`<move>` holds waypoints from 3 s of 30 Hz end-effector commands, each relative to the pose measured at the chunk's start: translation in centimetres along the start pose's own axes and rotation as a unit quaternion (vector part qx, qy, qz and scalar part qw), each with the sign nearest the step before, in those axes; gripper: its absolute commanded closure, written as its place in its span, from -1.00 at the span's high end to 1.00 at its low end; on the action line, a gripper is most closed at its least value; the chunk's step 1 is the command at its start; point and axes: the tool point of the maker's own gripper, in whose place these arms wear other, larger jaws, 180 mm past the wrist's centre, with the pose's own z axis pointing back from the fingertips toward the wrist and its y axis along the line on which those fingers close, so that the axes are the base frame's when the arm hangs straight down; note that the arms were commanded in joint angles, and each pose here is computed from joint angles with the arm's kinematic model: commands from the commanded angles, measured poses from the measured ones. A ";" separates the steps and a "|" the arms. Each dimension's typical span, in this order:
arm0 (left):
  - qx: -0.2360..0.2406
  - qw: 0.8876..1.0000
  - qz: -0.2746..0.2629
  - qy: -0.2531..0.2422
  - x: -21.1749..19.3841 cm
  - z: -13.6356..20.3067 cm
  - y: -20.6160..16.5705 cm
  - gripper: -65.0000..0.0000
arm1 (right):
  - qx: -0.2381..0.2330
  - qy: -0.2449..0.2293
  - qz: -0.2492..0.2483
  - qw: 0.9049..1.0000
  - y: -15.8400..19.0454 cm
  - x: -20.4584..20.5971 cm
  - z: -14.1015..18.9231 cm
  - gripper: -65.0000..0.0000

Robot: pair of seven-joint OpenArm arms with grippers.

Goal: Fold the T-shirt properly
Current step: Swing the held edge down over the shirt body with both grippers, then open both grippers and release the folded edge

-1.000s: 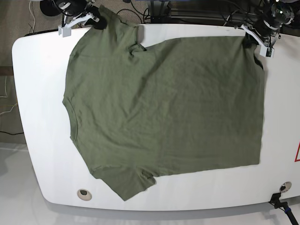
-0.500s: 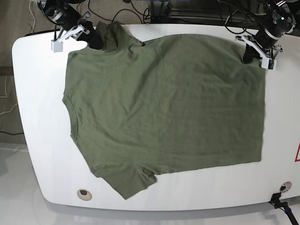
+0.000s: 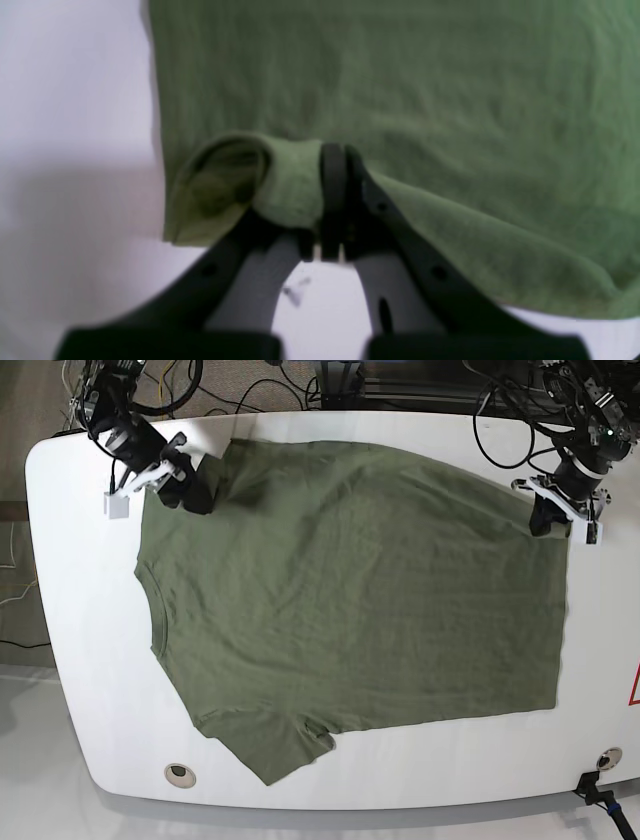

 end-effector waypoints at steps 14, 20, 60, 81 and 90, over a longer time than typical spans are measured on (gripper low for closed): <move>-0.056 0.996 -0.006 -0.072 6.6 -4.2 -2.6 -1.00 | 0.034 -0.033 0.025 0.999 0.1 7.7 -3.7 -1.00; -0.053 0.996 0.001 -0.075 8.0 -5.4 -0.9 -1.00 | 0.041 -0.022 0.024 0.999 -0.3 10.3 -5.8 -1.00; -0.008 0.994 -0.065 -0.092 14.2 -7.4 2.3 0.48 | -0.117 -0.002 0.182 0.976 -2.4 17.6 -8.1 0.33; -0.007 0.983 -0.126 -0.132 8.6 -1.6 1.6 0.48 | -0.291 0.025 0.465 0.836 -5.7 12.7 -1.2 0.33; -0.010 0.983 -0.122 -0.135 7.4 -1.0 1.6 0.48 | -0.282 0.024 0.443 0.851 -7.7 12.1 -1.9 0.33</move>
